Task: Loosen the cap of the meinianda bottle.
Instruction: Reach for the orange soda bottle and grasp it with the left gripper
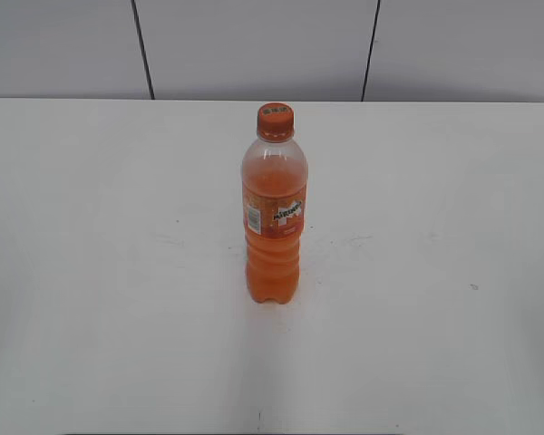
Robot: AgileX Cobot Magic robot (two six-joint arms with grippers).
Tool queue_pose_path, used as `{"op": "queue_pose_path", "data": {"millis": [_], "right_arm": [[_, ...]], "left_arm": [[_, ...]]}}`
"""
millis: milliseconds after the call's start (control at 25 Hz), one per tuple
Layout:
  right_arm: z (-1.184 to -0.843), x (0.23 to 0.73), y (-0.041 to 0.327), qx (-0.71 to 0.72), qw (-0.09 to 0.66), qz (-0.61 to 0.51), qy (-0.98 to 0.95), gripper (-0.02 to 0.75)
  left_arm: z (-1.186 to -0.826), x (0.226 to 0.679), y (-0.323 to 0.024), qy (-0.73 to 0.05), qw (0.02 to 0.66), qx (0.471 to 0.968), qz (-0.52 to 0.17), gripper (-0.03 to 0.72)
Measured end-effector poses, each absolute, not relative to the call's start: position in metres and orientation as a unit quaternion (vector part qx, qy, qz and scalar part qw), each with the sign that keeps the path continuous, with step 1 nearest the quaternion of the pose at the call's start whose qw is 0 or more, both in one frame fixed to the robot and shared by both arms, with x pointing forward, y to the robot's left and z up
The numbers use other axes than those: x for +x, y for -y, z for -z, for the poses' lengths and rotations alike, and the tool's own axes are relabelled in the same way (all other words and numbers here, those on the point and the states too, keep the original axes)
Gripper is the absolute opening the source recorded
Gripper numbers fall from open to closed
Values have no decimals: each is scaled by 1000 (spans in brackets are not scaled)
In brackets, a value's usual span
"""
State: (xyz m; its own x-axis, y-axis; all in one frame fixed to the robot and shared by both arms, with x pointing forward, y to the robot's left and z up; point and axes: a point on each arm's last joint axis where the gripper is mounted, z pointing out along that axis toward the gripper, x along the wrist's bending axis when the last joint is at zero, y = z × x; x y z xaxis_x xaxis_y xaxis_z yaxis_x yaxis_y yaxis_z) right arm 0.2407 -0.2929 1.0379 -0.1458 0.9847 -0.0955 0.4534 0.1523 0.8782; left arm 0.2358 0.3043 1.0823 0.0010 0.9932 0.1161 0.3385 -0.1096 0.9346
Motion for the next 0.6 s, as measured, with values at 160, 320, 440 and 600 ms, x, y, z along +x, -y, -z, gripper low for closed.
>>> {"op": "queue_pose_path", "data": {"millis": [160, 320, 440, 600], "right_arm": [[-1038, 241, 293, 541, 367, -362, -665, 437], [-1038, 241, 293, 541, 367, -362, -665, 437], [-1038, 241, 293, 541, 367, -362, -665, 437], [-1038, 241, 293, 541, 367, -362, -665, 437]], "left_arm": [[-1093, 260, -304, -521, 401, 581, -479, 542], [-1079, 300, -302, -504, 437, 560, -492, 542], [-1066, 324, -301, -509, 467, 536, -487, 540], [-1061, 349, -302, -519, 471, 528, -481, 540]]}}
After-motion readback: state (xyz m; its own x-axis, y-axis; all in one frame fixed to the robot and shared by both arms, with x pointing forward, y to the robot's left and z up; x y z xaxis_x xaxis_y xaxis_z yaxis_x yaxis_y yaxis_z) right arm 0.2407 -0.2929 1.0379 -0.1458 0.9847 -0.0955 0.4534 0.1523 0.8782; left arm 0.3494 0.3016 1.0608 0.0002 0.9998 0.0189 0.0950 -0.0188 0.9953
